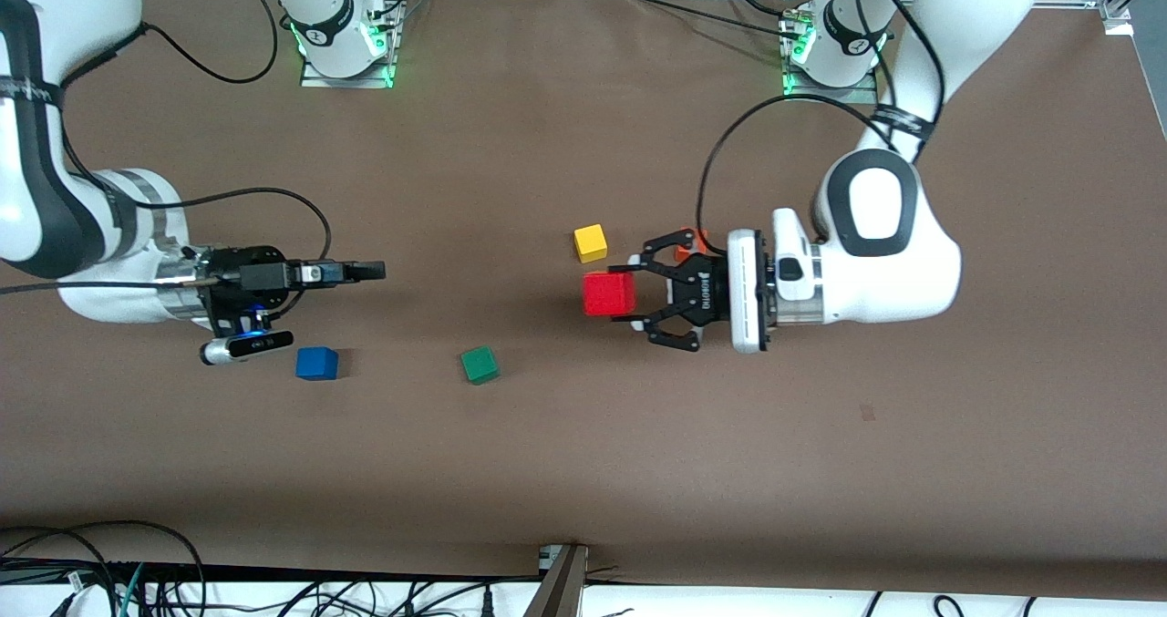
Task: Pass red block to right arm, stack on blue
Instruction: 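Carry the red cube toward the middle while the right gripper approaches, then close the right gripper on the red cube beside the left gripper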
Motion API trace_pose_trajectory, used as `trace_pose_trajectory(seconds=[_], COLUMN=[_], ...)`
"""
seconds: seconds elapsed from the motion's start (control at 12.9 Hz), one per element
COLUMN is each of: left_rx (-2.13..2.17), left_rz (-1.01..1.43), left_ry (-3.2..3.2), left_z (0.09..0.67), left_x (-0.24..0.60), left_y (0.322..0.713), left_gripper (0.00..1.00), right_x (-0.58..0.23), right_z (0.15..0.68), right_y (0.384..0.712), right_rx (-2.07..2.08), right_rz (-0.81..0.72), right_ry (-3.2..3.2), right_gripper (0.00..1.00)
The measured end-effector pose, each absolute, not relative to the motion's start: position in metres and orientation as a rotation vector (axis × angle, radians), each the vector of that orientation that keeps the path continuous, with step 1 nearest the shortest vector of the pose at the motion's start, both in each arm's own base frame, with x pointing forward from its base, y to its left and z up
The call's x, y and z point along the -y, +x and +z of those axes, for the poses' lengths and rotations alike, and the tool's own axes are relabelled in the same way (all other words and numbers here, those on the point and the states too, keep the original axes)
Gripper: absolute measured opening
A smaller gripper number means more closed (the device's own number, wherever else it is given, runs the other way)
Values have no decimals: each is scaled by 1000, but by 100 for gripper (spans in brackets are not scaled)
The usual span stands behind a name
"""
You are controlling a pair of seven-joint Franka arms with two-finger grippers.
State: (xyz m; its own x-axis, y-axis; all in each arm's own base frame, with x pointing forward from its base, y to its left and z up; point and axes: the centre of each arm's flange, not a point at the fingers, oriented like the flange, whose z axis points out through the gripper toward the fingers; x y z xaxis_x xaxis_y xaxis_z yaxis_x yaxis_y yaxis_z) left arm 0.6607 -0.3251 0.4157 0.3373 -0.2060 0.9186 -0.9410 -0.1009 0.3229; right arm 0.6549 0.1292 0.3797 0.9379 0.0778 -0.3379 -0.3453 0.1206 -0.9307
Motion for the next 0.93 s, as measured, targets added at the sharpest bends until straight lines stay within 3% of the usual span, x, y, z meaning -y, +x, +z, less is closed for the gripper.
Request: trace_pose_trajectory(seconds=[0.47,0.93], left_rx=[1010,1030], left_rz=[1038,1057], left_ry=[1494,1503], left_z=[402,389], left_x=[380,395], left_y=[641,641], left_gripper=[56,56], right_x=[-169,-254], right_z=[313,317], right_y=[660,674], right_rx=[-231,-326], right_rz=[256,168], right_ry=[-1306,-1320], right_gripper=[100,100])
